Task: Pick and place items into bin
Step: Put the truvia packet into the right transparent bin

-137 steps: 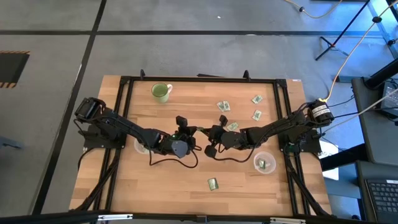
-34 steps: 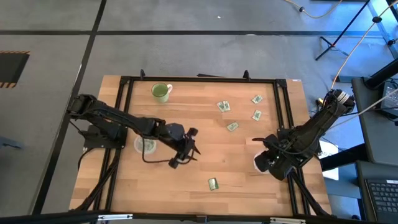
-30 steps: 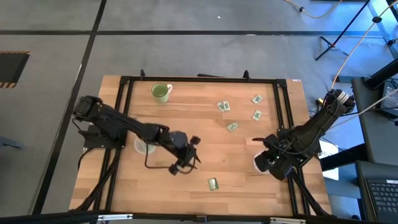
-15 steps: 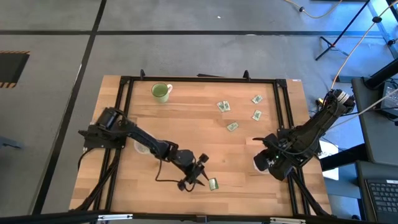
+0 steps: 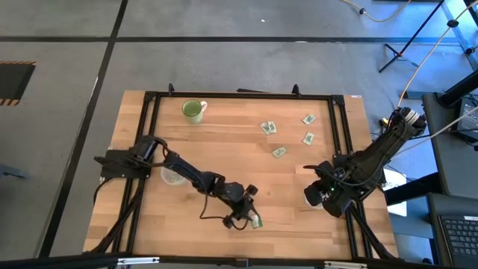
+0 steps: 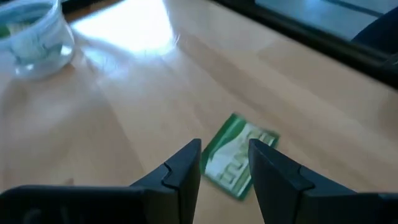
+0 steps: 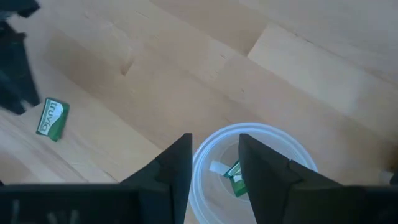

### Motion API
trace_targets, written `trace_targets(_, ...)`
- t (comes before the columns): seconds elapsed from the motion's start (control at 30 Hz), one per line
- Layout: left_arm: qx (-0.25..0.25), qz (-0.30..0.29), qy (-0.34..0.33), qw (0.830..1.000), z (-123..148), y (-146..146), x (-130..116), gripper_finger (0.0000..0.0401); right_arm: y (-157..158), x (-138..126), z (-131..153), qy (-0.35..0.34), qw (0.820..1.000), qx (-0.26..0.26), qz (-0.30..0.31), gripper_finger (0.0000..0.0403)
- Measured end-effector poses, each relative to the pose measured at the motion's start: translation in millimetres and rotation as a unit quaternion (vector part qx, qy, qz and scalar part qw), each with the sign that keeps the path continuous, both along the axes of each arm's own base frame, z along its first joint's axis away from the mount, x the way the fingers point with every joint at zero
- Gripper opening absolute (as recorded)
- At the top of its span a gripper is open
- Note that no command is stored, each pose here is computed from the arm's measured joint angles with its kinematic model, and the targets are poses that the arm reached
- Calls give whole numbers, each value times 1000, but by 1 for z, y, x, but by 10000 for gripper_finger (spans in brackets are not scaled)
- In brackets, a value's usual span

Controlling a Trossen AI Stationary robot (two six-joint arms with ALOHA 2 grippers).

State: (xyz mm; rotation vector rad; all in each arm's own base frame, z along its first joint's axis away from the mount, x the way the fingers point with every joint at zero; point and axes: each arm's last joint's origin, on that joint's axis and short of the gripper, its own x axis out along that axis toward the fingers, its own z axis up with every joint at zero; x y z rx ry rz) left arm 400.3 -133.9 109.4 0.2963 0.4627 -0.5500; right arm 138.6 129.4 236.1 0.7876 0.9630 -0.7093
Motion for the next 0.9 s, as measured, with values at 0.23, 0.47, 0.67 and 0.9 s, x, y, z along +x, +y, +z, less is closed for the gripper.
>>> trace_targets(0.23, 3, 7, 28, 1000, -20, 4, 1, 127, 0, 0, 0, 0, 1000, 0, 0, 133)
trace_targets(0.47, -16, 7, 38, 999, -26, 4, 2, 127, 0, 0, 0, 0, 1000, 0, 0, 133)
trace_targets(0.67, -16, 7, 41, 999, -26, 4, 1, 117, 0, 0, 0, 0, 1000, 0, 0, 133)
trace_targets(0.9, -18, 14, 64, 998, -29, 5, 0, 59, 0, 0, 0, 0, 1000, 0, 0, 133)
